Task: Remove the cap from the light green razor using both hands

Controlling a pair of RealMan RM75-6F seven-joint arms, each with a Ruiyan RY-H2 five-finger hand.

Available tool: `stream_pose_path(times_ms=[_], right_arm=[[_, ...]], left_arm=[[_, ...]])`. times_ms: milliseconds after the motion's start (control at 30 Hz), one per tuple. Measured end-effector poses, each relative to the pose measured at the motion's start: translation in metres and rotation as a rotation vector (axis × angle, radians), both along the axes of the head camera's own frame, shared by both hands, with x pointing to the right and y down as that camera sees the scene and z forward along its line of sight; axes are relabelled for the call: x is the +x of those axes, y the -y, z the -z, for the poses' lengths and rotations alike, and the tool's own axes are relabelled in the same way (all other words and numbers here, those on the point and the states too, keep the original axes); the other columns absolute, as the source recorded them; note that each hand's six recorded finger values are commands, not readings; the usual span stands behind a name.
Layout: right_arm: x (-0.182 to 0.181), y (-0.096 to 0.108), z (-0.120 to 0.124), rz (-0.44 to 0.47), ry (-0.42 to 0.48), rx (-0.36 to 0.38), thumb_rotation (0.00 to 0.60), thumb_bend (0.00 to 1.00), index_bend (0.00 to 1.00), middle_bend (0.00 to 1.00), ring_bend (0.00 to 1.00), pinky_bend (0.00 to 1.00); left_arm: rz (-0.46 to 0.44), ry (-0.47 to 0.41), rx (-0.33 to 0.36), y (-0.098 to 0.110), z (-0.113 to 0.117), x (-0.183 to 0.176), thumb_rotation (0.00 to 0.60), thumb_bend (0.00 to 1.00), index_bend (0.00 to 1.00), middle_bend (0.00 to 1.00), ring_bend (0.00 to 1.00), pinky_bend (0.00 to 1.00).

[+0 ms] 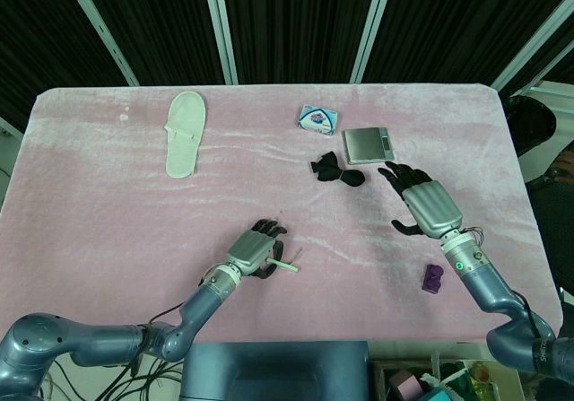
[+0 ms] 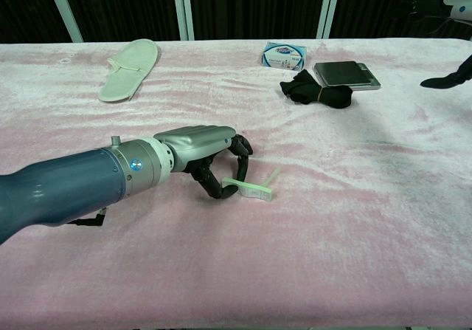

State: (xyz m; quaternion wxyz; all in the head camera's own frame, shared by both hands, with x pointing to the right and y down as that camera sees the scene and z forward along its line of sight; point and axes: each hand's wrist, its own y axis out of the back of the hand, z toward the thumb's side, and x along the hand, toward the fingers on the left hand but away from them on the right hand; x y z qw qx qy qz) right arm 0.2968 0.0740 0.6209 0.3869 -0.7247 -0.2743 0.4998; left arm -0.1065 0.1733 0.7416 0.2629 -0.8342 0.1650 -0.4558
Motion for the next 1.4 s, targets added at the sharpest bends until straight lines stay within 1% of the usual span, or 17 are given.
stream_pose_path(times_ms=[100, 200, 367, 433, 533, 633, 800, 967, 1167, 1400], right_arm=[[-0.001, -0.001, 0.0, 0.003, 0.003, -0.002, 0.6, 0.23, 0.01, 0.0, 0.06, 0.15], [-0.003, -0.001, 0.0, 0.01, 0.008, -0.009, 0.6, 0.22, 0.01, 0.0, 0.06, 0.15], [-0.008, -0.002, 0.0, 0.02, 0.018, -0.05, 0.6, 0.21, 0.03, 0.0, 0.06, 0.15], [-0.012, -0.004, -0.001, 0.02, 0.031, -0.091, 0.6, 0.21, 0.04, 0.0, 0.06, 0.15], [-0.02, -0.004, 0.001, 0.028, 0.051, -0.131, 0.6, 0.21, 0.07, 0.0, 0.06, 0.15], [-0.032, -0.001, 0.005, 0.039, 0.075, -0.141, 0.6, 0.21, 0.11, 0.0, 0.06, 0.15], [-0.049, 0.001, 0.005, 0.049, 0.107, -0.174, 0.6, 0.21, 0.13, 0.0, 0.05, 0.15], [-0.074, 0.005, 0.004, 0.066, 0.134, -0.242, 0.6, 0.21, 0.16, 0.0, 0.05, 0.15], [-0.102, 0.003, 0.003, 0.118, 0.142, -0.271, 0.6, 0.21, 0.21, 0.0, 0.05, 0.15], [-0.124, -0.001, -0.002, 0.137, 0.161, -0.29, 0.6, 0.22, 0.26, 0.0, 0.05, 0.15]], left_arm=[[0.027, -0.014, 0.009, 0.005, 0.002, 0.0, 0.6, 0.47, 0.55, 0.15, 0.0, 0.0], [0.034, -0.019, 0.013, 0.009, 0.005, -0.002, 0.6, 0.47, 0.55, 0.15, 0.0, 0.0], [0.034, -0.04, 0.044, 0.025, 0.014, -0.003, 0.6, 0.47, 0.54, 0.15, 0.0, 0.0], [0.028, -0.049, 0.064, 0.031, 0.018, -0.002, 0.6, 0.47, 0.54, 0.15, 0.0, 0.0], [0.021, -0.067, 0.096, 0.041, 0.025, 0.0, 0.6, 0.47, 0.55, 0.15, 0.0, 0.0], [0.012, -0.084, 0.128, 0.049, 0.031, 0.002, 0.6, 0.47, 0.55, 0.16, 0.0, 0.0], [-0.017, -0.109, 0.195, 0.061, 0.042, 0.004, 0.6, 0.47, 0.55, 0.16, 0.0, 0.0], [-0.015, -0.134, 0.269, 0.074, 0.05, -0.001, 0.6, 0.47, 0.55, 0.16, 0.0, 0.0], [0.002, -0.157, 0.283, 0.08, 0.056, -0.004, 0.6, 0.47, 0.56, 0.16, 0.0, 0.0], [-0.011, -0.154, 0.281, 0.08, 0.056, -0.006, 0.6, 0.47, 0.56, 0.16, 0.0, 0.0]])
